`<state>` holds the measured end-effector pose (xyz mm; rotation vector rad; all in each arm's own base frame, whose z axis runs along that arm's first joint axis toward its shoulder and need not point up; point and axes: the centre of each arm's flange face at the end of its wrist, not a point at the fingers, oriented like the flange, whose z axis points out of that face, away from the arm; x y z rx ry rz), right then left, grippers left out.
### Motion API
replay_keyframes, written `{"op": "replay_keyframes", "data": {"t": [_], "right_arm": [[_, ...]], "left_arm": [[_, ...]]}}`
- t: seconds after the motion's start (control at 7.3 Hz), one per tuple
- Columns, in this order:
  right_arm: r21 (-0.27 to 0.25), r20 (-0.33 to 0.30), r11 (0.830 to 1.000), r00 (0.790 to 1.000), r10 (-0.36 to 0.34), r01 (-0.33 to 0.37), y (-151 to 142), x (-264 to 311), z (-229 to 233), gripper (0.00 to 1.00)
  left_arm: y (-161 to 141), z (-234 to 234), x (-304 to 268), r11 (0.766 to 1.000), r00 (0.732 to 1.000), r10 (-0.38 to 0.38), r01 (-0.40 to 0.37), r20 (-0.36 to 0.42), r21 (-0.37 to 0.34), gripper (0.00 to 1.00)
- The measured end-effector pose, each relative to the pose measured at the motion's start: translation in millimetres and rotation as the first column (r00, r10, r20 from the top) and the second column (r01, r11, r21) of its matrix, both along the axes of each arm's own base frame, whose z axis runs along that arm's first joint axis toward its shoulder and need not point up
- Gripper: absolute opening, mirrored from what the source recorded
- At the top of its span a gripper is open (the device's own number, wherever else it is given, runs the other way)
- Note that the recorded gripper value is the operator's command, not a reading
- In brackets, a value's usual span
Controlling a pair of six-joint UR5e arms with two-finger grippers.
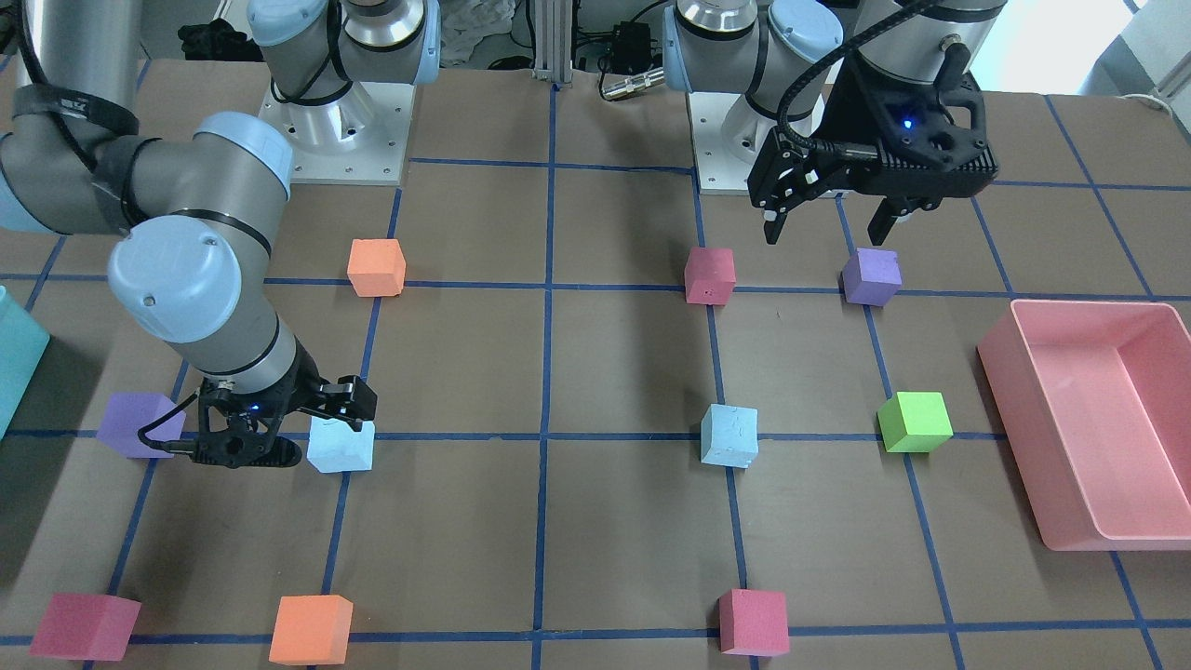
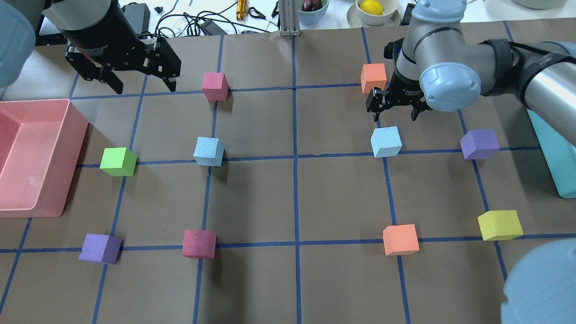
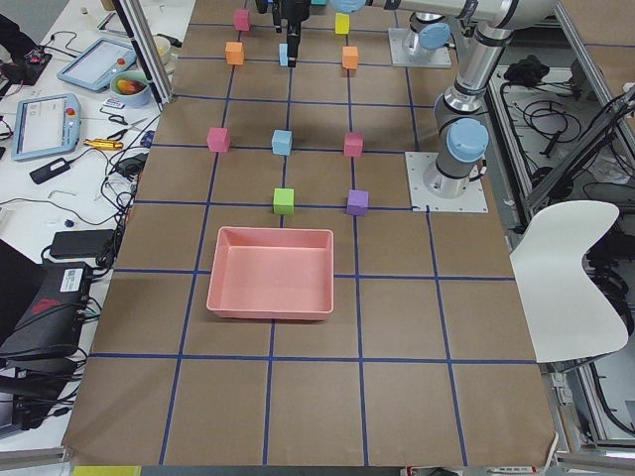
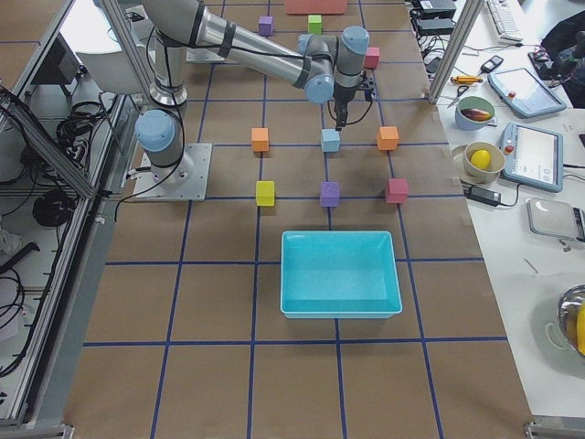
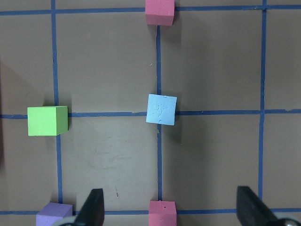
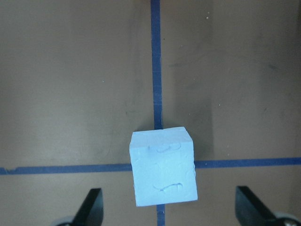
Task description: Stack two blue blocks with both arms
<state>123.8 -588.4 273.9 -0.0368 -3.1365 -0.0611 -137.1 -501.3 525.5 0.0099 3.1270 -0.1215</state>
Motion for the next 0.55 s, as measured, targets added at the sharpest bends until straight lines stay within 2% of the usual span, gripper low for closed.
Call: {"op": "replay_keyframes", "data": {"t": [0.27,0.41,0.55], "right_arm": [[0.029,0.006,1.000,1.000,-0.009,0.008,15.1,1.0,-47.3,1.00],[0.043,0.013,0.999,1.000,-0.009,0.009,18.6,1.8,-61.5,0.82],[0.044,0.020,0.999,1.000,-0.009,0.008,18.4,2.5,-69.7,0.29]], "left_arm": [[-13.4,-37.6,0.8,0.999,1.000,0.000,0.000,-0.004,0.053,1.00],[-27.8,-70.6,0.6,0.998,1.000,-0.002,0.002,-0.008,0.065,1.00],[-41.5,-110.1,0.8,0.998,1.000,-0.004,0.005,-0.007,0.067,1.00]]}}
